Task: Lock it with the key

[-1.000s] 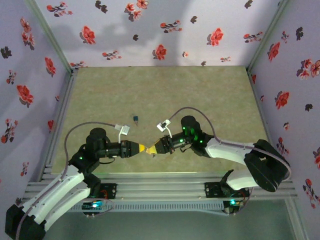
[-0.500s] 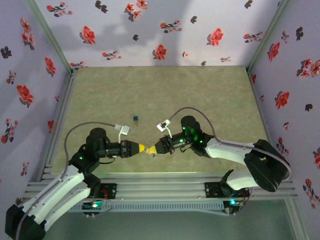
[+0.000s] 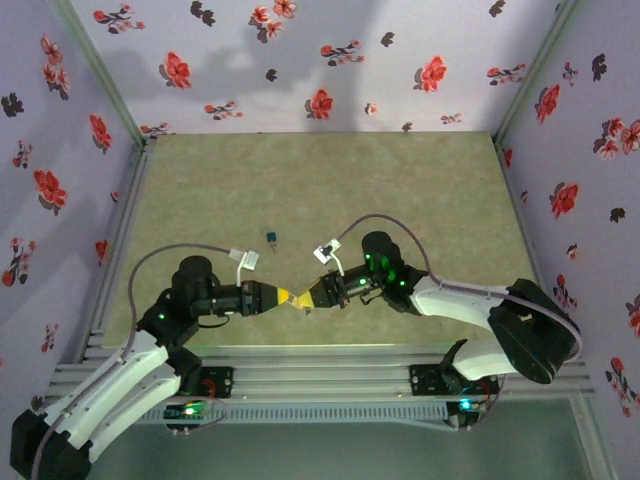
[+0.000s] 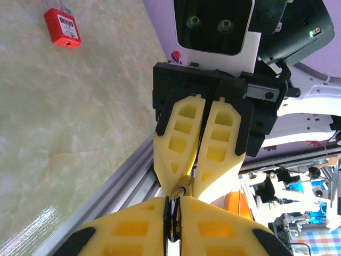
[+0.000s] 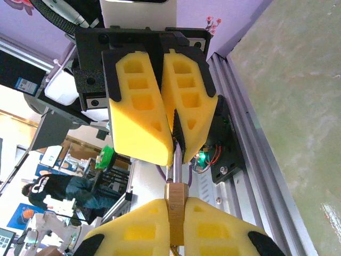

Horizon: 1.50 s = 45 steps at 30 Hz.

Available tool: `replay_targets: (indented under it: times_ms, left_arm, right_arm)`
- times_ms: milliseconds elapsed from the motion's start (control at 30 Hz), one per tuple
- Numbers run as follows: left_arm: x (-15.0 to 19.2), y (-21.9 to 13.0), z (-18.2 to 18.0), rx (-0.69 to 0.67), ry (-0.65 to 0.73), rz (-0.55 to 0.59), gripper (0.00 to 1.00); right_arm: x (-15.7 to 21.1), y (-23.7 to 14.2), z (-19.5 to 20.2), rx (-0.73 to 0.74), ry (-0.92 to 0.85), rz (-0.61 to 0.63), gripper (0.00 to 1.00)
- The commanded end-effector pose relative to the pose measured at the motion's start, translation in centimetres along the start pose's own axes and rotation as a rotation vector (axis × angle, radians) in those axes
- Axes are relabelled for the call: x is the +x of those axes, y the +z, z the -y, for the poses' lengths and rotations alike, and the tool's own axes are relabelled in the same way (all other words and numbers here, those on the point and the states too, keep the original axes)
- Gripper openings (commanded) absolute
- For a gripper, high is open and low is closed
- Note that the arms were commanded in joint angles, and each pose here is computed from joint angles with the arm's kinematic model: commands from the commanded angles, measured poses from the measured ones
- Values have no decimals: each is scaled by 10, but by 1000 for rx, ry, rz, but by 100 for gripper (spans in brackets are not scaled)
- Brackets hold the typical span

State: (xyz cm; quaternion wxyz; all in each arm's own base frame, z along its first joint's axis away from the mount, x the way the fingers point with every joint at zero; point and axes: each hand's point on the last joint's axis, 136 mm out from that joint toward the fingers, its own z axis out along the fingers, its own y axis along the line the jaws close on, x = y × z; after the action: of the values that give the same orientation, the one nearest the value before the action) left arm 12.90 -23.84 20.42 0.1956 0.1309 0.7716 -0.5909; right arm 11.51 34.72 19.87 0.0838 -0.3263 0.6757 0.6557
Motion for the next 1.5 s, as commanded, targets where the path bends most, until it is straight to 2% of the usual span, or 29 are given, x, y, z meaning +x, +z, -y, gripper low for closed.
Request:
replay_targets:
  times_ms: [0, 167, 333, 800, 1467]
  left_arm:
    - [-1, -2, 6, 24, 27, 1, 13]
    - [0, -2, 5, 23, 27, -1, 9]
    - [0, -2, 5, 22, 28, -2, 0]
    - [5, -2, 13, 71, 55, 9, 0]
    - [12, 7, 32, 155, 73, 5, 0]
  right_arm:
    - [-6, -1, -20, -52, -74, 5, 0]
    - [-6, -1, -21, -55, -74, 7, 0]
    - [-8, -3, -25, -65, -78, 17, 0]
    - [-13, -8, -38, -126, -84, 40, 0]
    - [-17, -7, -33, -103, -90, 65, 0]
